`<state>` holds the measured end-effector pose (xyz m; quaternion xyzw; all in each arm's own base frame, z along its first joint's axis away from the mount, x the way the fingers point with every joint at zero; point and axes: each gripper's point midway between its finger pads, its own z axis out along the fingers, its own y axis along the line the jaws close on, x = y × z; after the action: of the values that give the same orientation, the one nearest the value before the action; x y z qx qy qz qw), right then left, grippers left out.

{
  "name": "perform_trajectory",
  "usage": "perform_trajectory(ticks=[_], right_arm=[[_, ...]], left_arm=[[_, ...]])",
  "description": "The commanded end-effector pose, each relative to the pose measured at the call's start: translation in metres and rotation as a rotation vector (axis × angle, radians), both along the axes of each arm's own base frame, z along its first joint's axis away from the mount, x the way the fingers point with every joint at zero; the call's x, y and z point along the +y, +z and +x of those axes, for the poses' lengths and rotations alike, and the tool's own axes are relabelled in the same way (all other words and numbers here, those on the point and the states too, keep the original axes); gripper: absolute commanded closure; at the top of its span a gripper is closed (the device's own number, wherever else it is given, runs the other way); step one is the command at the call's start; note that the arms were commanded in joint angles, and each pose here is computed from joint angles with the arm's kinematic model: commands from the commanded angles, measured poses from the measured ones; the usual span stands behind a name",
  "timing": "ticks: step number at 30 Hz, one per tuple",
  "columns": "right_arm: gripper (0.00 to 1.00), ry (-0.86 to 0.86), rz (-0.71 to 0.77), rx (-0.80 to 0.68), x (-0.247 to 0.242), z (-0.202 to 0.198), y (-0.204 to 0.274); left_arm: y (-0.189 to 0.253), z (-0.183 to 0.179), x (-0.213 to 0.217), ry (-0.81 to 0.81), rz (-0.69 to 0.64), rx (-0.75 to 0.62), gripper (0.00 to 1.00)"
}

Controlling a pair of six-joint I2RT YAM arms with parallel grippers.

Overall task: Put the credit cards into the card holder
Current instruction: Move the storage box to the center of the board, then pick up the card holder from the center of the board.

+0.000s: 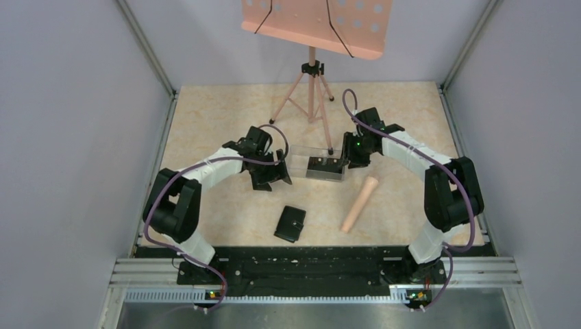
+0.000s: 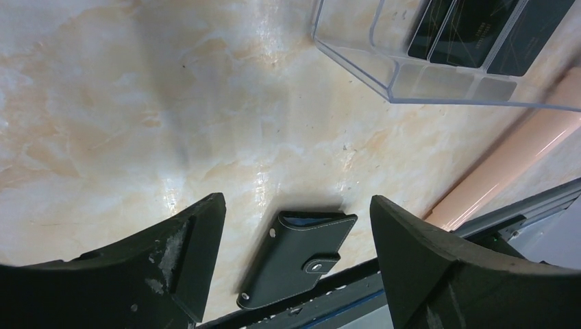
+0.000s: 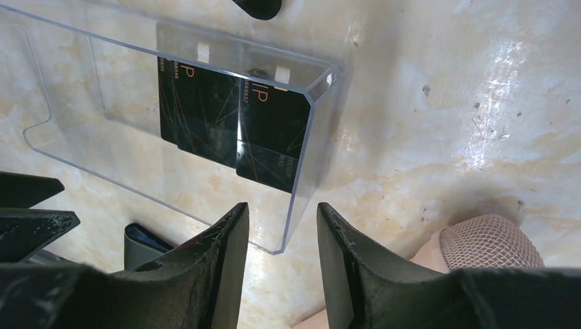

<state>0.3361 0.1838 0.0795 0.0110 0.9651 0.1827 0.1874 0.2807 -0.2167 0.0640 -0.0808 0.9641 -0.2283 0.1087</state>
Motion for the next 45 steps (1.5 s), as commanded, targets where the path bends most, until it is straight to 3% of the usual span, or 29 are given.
perform_trajectory(ticks=[1, 7, 22, 36, 45], right_arm=[[0.58, 0.005, 0.04, -0.006, 0.012, 0.008, 0.01], [0.57, 0.001, 0.065, 0.02, 0.014, 0.005, 0.007], [0.42, 0.044, 0.107, 0.071, 0.01, -0.037, 0.011], [0.38, 0.179, 0.158, 0.095, 0.043, -0.09, 0.011], [0.42, 0.232, 0.289, 0.229, 0.087, -0.141, -0.007]], left_arm=[[0.017, -0.006, -0.004, -0.026, -0.047, -0.034, 0.18], [0.016, -0.028, -0.008, -0.084, -0.089, 0.008, 0.18], [-0.002, -0.081, 0.003, -0.114, -0.115, 0.113, 0.18], [-0.022, -0.112, 0.005, -0.073, -0.176, 0.201, 0.18], [-0.029, -0.126, 0.002, -0.012, -0.25, 0.232, 0.19]])
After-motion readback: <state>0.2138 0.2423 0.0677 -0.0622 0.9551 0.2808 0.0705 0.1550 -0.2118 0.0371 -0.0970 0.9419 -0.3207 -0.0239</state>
